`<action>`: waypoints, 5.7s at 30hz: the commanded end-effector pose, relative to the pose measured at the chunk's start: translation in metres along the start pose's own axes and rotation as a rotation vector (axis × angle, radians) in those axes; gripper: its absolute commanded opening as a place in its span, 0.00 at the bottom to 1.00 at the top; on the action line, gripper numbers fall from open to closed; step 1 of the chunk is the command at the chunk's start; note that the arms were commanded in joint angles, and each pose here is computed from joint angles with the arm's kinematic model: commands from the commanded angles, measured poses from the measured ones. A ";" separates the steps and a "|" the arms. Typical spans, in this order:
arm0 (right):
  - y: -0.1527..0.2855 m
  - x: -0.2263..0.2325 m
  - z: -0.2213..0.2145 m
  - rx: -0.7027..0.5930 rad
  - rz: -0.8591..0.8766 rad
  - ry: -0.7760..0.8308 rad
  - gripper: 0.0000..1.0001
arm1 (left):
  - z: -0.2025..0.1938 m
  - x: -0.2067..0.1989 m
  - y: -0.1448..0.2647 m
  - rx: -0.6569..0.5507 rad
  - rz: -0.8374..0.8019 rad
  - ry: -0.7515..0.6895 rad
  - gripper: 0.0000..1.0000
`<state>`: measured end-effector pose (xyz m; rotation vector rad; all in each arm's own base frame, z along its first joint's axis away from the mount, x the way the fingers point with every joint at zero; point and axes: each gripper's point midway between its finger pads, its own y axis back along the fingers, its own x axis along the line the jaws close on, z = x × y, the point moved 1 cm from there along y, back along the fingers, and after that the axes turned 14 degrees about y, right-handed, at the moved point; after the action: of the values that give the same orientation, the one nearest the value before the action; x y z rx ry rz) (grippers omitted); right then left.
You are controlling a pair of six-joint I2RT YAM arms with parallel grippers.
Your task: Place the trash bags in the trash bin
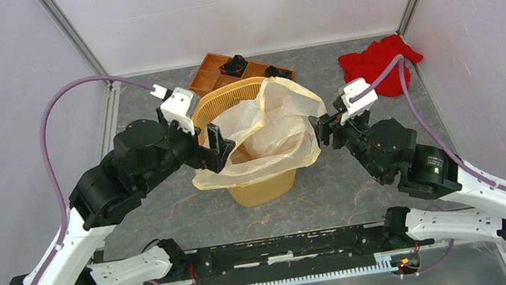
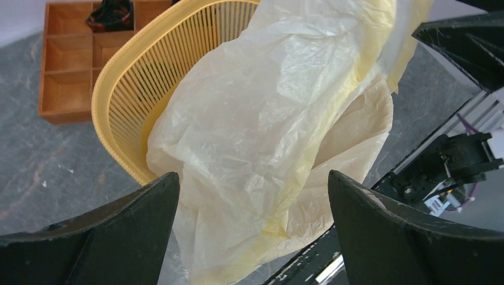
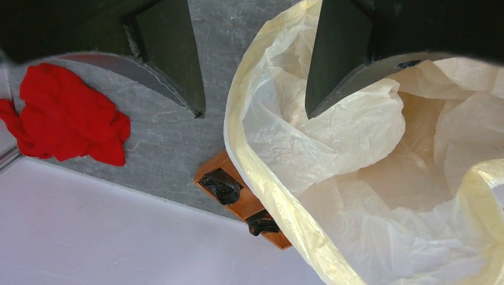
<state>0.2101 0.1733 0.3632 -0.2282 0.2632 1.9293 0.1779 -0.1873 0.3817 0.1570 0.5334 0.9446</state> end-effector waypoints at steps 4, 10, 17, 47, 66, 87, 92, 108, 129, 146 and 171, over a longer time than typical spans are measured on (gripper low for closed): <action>-0.002 -0.010 0.020 -0.047 -0.047 -0.018 0.65 | 0.002 -0.034 -0.005 -0.036 -0.201 -0.225 1.00; -0.006 -0.004 0.022 -0.055 -0.032 -0.013 0.63 | -0.003 -0.024 -0.021 -0.096 -0.161 -0.403 1.00; -0.008 -0.001 0.021 -0.048 -0.028 -0.009 0.51 | 0.013 -0.002 -0.032 -0.176 0.013 -0.384 0.89; -0.094 0.000 0.006 0.104 0.088 0.021 0.00 | 0.024 0.017 -0.015 -0.152 0.239 0.079 0.58; -0.141 -0.002 -0.021 0.109 0.192 -0.023 0.00 | 0.039 0.105 -0.064 -0.092 0.263 0.186 0.03; -0.197 0.005 -0.062 0.173 0.269 -0.102 0.01 | 0.050 0.194 -0.114 -0.192 0.311 0.439 0.38; -0.205 0.017 -0.086 0.232 0.314 -0.111 0.00 | 0.030 0.204 -0.132 -0.133 0.306 0.481 0.39; -0.163 0.042 -0.142 0.317 0.403 -0.159 0.00 | -0.046 0.197 -0.137 0.014 0.217 0.558 0.31; -0.126 -0.001 -0.116 0.278 0.232 -0.081 0.22 | -0.063 0.211 -0.049 -0.119 0.491 0.443 0.49; -0.065 0.003 -0.105 0.062 0.477 -0.506 0.90 | -0.080 0.144 -0.018 -0.202 0.284 0.998 0.88; -0.052 0.076 -0.135 -0.013 0.713 -0.597 0.50 | -0.139 0.134 -0.086 -0.001 -0.006 1.172 0.24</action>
<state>0.2438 0.2101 0.2162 0.5366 -0.0658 2.5425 0.2333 -0.1306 0.1692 -0.4090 1.6052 1.1045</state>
